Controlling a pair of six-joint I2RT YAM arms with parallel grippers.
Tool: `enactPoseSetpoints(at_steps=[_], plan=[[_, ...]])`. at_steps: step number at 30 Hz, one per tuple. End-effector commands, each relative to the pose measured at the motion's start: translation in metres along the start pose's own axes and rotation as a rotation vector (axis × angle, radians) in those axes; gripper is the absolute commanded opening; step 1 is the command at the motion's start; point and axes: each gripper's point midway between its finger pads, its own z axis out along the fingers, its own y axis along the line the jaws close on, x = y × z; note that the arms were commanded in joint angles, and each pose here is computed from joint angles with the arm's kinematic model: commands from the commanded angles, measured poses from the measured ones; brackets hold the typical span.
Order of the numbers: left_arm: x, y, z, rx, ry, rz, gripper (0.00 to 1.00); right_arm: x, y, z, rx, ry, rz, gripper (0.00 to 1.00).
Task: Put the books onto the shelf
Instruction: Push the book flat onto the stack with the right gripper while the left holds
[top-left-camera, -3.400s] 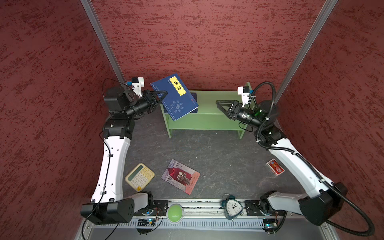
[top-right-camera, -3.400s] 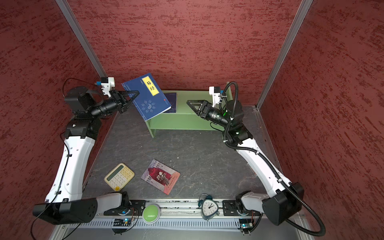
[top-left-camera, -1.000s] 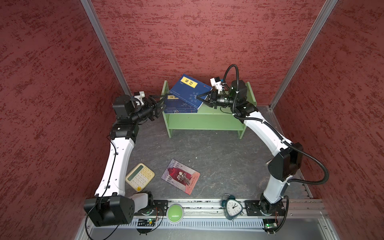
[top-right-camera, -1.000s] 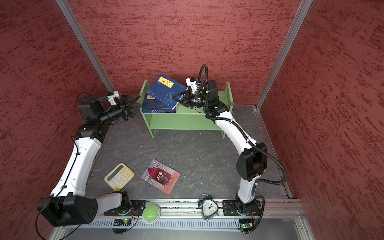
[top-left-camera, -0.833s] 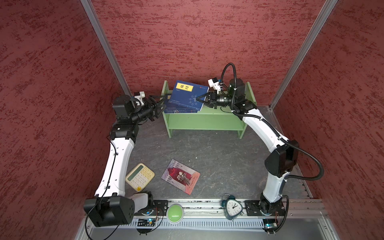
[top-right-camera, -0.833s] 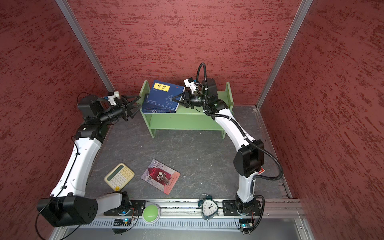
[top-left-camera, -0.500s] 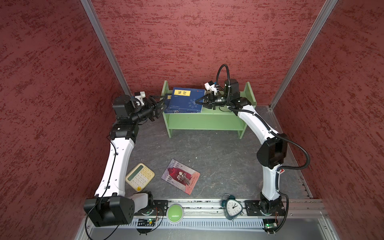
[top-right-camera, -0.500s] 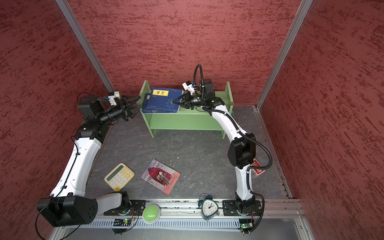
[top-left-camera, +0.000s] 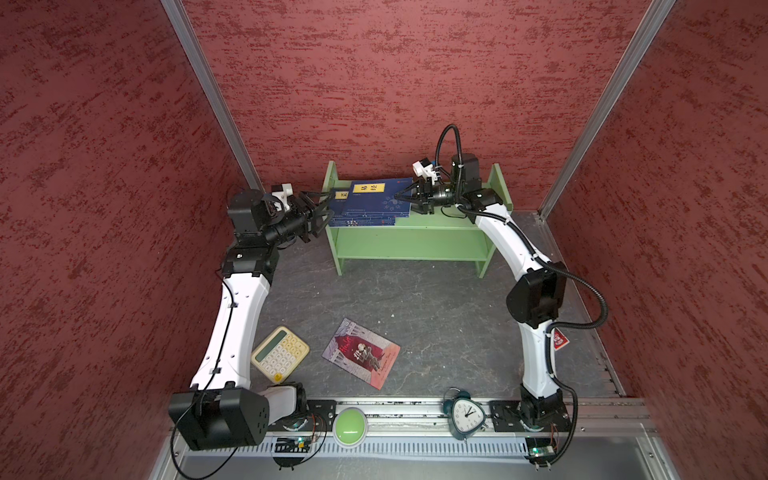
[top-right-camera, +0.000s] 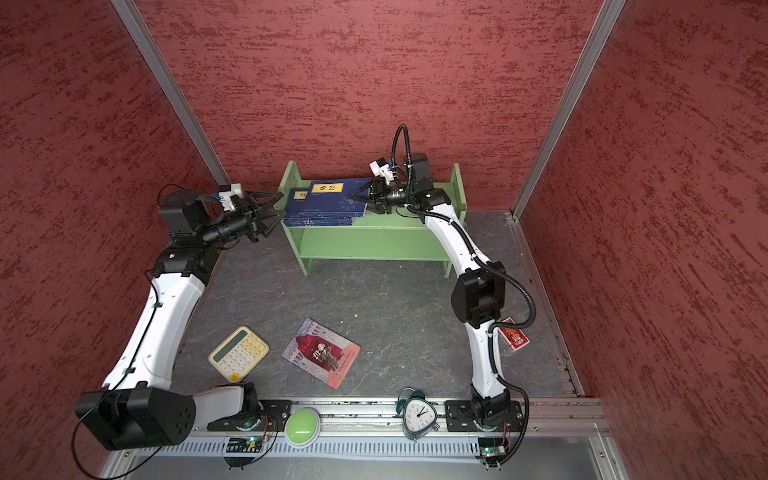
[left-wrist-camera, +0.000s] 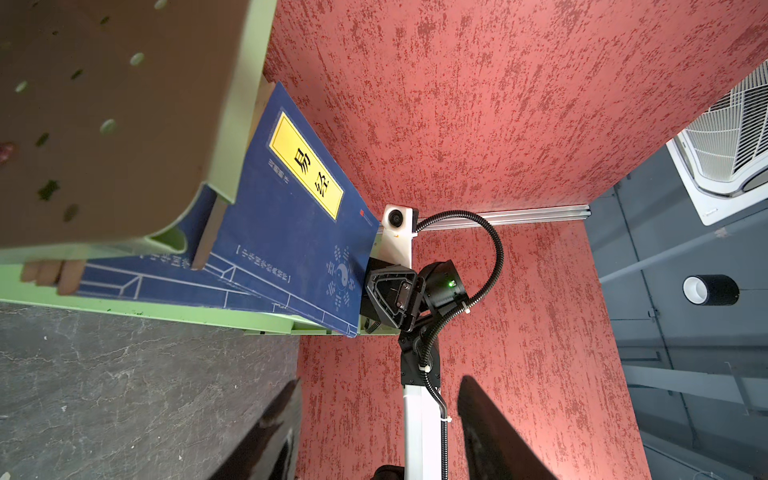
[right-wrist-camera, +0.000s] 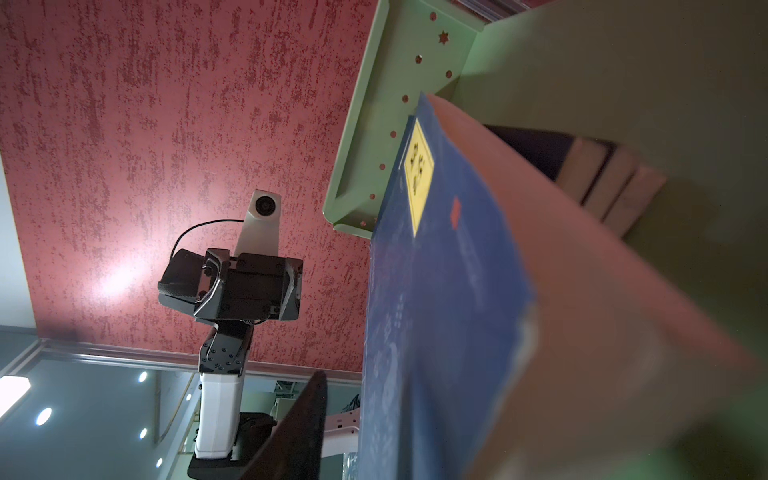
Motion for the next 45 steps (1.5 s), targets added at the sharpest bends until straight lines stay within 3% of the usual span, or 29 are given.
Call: enactPoseSetpoints(at_steps=[1,11,27,31,38,45], plan=[[0.004,0.001,0.002,0.006,0.021,-0.002,0.61,-0.010,0.001,-0.007,0.053,-0.032,-0.033,0.56],[0.008,0.005,0.003,0.003,0.032,-0.006,0.61,-0.019,-0.020,-0.014,0.202,-0.093,-0.018,0.68],[0.009,0.008,0.004,0.001,0.036,-0.010,0.61,-0.030,-0.029,-0.035,0.433,-0.209,-0.099,0.70],[0.009,0.010,0.005,-0.001,0.036,-0.013,0.61,-0.028,-0.025,-0.034,0.460,-0.215,-0.122,0.65],[0.009,0.011,0.005,-0.003,0.037,-0.015,0.61,-0.020,-0.022,-0.027,0.455,-0.187,-0.136,0.46],[0.009,0.011,0.004,-0.002,0.035,-0.014,0.61,-0.019,-0.010,-0.022,0.427,-0.185,-0.162,0.35]])
